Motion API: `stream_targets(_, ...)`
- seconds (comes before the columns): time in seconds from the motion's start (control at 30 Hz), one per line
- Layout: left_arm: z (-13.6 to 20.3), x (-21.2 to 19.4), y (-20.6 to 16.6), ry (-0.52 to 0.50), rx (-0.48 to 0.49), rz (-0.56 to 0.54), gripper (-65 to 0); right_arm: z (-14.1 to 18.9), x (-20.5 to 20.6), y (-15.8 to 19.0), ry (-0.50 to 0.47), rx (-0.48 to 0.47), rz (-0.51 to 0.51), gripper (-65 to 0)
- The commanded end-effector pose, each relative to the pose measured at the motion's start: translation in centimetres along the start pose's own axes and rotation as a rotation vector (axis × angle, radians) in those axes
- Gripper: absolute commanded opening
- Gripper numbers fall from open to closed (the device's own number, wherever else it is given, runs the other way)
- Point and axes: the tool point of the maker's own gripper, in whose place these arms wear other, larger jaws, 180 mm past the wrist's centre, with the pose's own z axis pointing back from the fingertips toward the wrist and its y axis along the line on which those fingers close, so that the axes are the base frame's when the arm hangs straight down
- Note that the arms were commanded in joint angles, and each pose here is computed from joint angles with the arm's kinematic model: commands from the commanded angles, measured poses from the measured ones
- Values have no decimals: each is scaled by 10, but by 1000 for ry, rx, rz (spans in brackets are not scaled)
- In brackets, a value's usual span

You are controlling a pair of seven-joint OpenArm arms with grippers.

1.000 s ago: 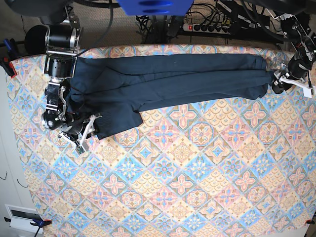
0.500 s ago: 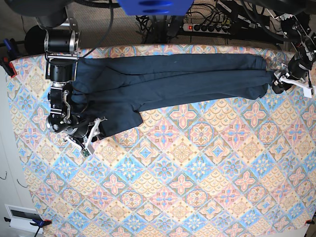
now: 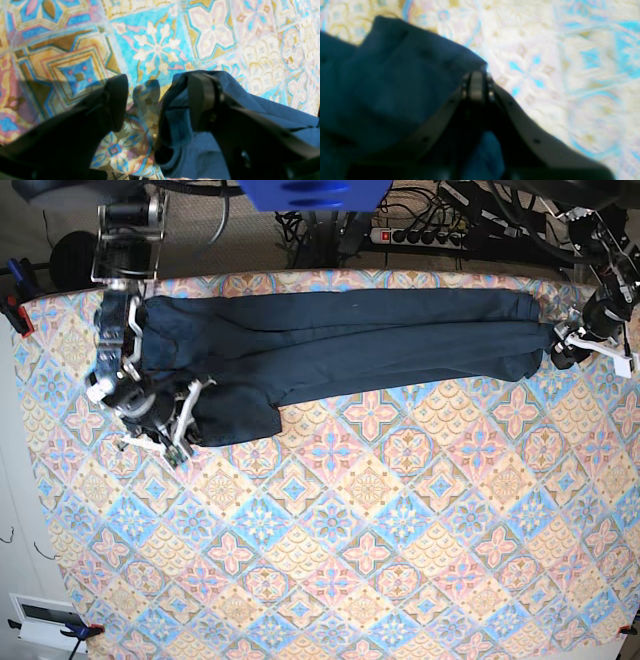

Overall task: Layout the t-shirt on the table in an organized manner, then fold the t-shirt properly
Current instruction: 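Tuck the loose sleeve under the fold with the right gripper, then grasp both ends of the folded strip with both grippers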

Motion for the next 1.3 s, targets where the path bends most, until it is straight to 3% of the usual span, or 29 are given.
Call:
stream_targets(0.0, 5, 17, -2, -45, -8, -26, -295, 13, 15, 0, -56, -20, 29, -643)
stream_targets(0.17, 5, 18, -2, -47, -8, -25, -295, 49, -3, 39, -27, -9, 90, -643)
stream_targets(0.4, 4, 17, -2, -46, -9, -25, -295, 64, -69, 68, 113, 47, 23, -645)
stream_targets(0.57, 4, 17, -2, -46, -9, -25, -295, 74, -80, 90, 88, 133, -93, -645)
stream_targets(0.7, 4, 18, -3, -47, -10, -25, -295, 81, -70, 85, 16, 151, -183, -645)
stream_targets(0.87, 4, 18, -2, -44, -8, -27, -295, 80, -70, 83, 9, 153, -194, -637)
stream_targets(1.0, 7, 19, 2, -37, 3, -42, -288, 80, -70, 80, 9, 146, -194, -534)
stream_targets(1.1, -3, 10, -7, 58, -15, -119, -287, 86, -74, 65, 9, 101, -211, -465)
stream_targets(1.17, -10, -2, -13, 143, -30, -165, -286, 89, -77, 55, 11, 69, -221, -454)
stream_targets(1.27, -13, -12, -19, 189, -44, -184, -286, 90, -74, 52, 3, 59, -221, -454)
